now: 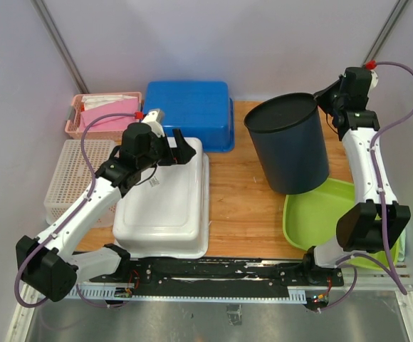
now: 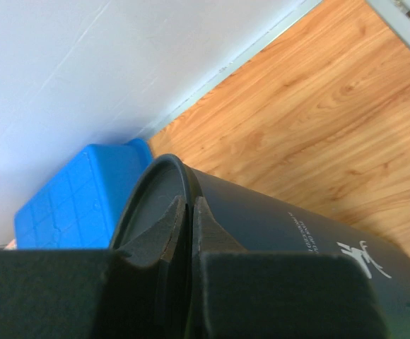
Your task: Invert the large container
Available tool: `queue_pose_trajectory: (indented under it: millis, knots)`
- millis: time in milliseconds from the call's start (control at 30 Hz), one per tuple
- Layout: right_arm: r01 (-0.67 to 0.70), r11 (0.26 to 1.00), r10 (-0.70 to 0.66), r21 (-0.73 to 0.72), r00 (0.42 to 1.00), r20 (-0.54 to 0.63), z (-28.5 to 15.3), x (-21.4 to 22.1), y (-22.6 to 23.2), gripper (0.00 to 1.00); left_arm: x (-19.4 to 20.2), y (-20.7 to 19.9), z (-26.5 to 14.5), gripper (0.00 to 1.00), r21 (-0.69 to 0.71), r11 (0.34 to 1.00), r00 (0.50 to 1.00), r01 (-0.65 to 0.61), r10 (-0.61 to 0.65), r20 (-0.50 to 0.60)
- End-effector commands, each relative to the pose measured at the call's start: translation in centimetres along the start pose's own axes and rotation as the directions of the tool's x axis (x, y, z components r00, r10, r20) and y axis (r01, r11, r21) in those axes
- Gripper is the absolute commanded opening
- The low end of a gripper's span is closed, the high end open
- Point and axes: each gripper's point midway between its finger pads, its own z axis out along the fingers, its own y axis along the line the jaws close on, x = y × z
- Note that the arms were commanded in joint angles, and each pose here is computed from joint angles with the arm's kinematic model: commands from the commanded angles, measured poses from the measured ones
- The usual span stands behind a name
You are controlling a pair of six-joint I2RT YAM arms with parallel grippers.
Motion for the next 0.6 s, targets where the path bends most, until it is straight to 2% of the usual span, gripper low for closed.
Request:
queue_pose_trajectory:
  millis: [0,333,567]
  knots:
    - [-0.101,0.982,0.118,-0.159,0.988,0.1,1.3,-3.6,3.9,0.01,-0.1,-0.1,-0.5,0.99,0.005,1.0,1.0,-0.007,0.007,0.011]
    - [-0.221,0.923,0.247,-0.315,0.968,0.042,4.9,-4.1,7.9,0.01,-0.1,0.6,-1.2,0.99,-0.029,0.999,1.0,-0.016,0.017,0.027]
    - [-0.206,0.913,0.242,-0.353,0.968,0.062,5.6,-5.1,9.3,0.01,-0.4,0.7,-1.6,0.99,-0.041,0.999,0.999,-0.023,0.024,0.034]
